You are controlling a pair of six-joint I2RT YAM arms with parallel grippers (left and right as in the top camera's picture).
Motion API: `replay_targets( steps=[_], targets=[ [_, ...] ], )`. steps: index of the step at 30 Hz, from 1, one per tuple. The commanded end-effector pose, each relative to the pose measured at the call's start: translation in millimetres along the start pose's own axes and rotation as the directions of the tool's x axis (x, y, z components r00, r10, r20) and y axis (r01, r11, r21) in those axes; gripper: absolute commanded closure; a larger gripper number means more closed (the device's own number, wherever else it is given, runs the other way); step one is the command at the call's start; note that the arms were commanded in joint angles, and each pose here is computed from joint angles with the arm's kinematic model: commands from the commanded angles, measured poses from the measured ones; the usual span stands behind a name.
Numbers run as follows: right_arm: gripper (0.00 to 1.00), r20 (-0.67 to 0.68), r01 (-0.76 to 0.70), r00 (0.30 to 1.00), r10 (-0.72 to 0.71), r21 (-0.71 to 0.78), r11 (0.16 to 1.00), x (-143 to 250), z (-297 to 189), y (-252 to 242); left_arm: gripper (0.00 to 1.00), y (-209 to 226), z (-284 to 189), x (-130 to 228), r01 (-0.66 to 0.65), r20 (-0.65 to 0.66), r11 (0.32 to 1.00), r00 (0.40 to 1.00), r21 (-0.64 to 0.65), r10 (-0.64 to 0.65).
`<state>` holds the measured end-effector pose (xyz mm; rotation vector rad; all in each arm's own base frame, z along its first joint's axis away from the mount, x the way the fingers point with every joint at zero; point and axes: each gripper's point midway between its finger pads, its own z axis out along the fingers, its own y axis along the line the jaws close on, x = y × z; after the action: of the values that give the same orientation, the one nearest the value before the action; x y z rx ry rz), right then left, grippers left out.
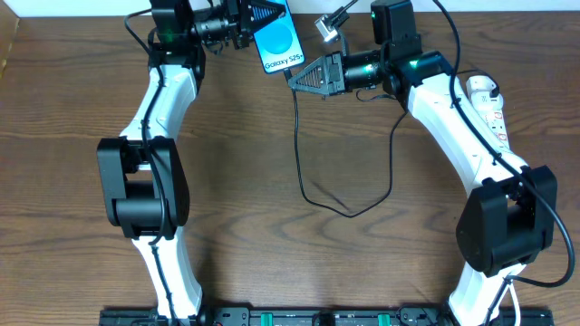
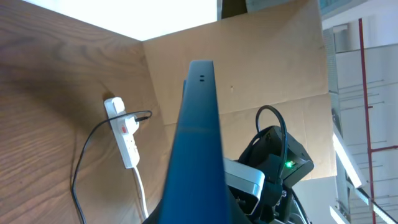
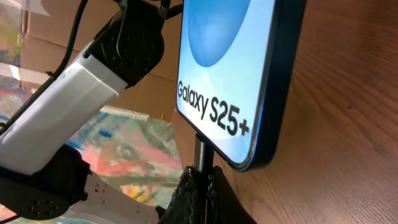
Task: Plug charger to phone and switch on socket
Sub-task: 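Push the USB-C plug up into the phone's bottom port with the right gripper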
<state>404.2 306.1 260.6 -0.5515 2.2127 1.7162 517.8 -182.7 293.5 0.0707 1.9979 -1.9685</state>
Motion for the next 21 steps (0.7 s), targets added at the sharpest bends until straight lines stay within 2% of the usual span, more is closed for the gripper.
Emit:
replay_targets(
  steps=[1, 21],
  targets=[
    [0.99, 0.076, 0.037, 0.996, -0.044, 0.086, 0.996, -20, -8, -10, 0.93, -16, 15, 33, -0.004, -0.172, 0.999, 0.985, 0.044, 0.011],
    [0.99, 0.118, 0.057, 0.991, -0.067, 0.087, 0.995, -33, -9, -7, 0.93, -16, 15, 34, 0.040, -0.178, 0.999, 0.984, 0.037, -0.033]
  ],
)
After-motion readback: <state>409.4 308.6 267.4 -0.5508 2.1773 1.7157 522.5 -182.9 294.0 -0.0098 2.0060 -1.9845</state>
